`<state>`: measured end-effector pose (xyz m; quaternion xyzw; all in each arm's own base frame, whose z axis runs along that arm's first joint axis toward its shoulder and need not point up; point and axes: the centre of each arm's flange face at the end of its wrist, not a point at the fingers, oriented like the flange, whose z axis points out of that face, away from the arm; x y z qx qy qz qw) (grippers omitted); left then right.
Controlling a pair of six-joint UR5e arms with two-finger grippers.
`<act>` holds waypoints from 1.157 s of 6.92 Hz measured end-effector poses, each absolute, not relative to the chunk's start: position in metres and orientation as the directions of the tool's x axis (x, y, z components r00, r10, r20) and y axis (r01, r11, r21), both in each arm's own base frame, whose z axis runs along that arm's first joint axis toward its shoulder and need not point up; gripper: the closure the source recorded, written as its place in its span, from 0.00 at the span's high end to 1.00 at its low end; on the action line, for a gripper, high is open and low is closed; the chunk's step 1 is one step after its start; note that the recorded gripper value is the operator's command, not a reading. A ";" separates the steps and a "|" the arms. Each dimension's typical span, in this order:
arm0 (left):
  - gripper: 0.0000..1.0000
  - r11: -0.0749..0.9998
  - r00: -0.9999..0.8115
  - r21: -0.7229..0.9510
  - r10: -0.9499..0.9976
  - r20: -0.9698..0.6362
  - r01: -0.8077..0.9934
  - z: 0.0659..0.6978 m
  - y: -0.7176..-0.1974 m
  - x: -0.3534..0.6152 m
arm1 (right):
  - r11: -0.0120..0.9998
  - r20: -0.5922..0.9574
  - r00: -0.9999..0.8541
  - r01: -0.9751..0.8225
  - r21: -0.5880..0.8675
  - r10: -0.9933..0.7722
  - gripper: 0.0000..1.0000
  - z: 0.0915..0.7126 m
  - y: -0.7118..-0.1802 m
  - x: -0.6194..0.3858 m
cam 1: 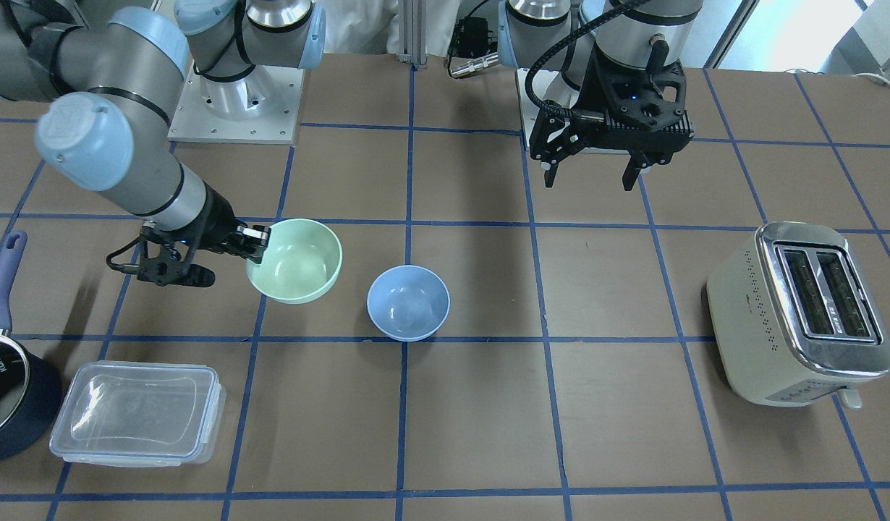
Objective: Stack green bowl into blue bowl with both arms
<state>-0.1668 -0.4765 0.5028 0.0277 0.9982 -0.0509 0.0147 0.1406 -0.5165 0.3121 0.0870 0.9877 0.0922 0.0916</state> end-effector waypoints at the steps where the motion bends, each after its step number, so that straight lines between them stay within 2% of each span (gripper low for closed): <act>1: 1.00 0.993 -0.998 -0.101 0.054 -0.032 0.057 0.503 -0.477 -0.167 | 0.962 -0.154 -0.964 0.185 0.202 0.218 0.00 0.306 -0.522 0.179; 5: 1.00 0.994 -0.998 -0.098 0.053 -0.032 0.056 0.501 -0.477 -0.167 | 0.955 -0.150 -0.965 0.178 0.238 0.217 0.01 0.252 -0.519 0.276; 6: 1.00 0.994 -0.998 -0.098 0.053 -0.033 0.056 0.501 -0.477 -0.167 | 0.956 -0.153 -0.965 0.173 0.238 0.213 0.93 0.249 -0.520 0.279; 7: 1.00 0.994 -0.998 -0.098 0.053 -0.033 0.056 0.501 -0.477 -0.167 | 0.957 -0.150 -0.966 0.171 0.235 0.210 1.00 0.248 -0.520 0.280; 8: 1.00 0.994 -0.998 -0.098 0.053 -0.032 0.056 0.501 -0.477 -0.167 | 0.959 -0.145 -0.968 0.170 0.229 0.206 1.00 0.249 -0.520 0.279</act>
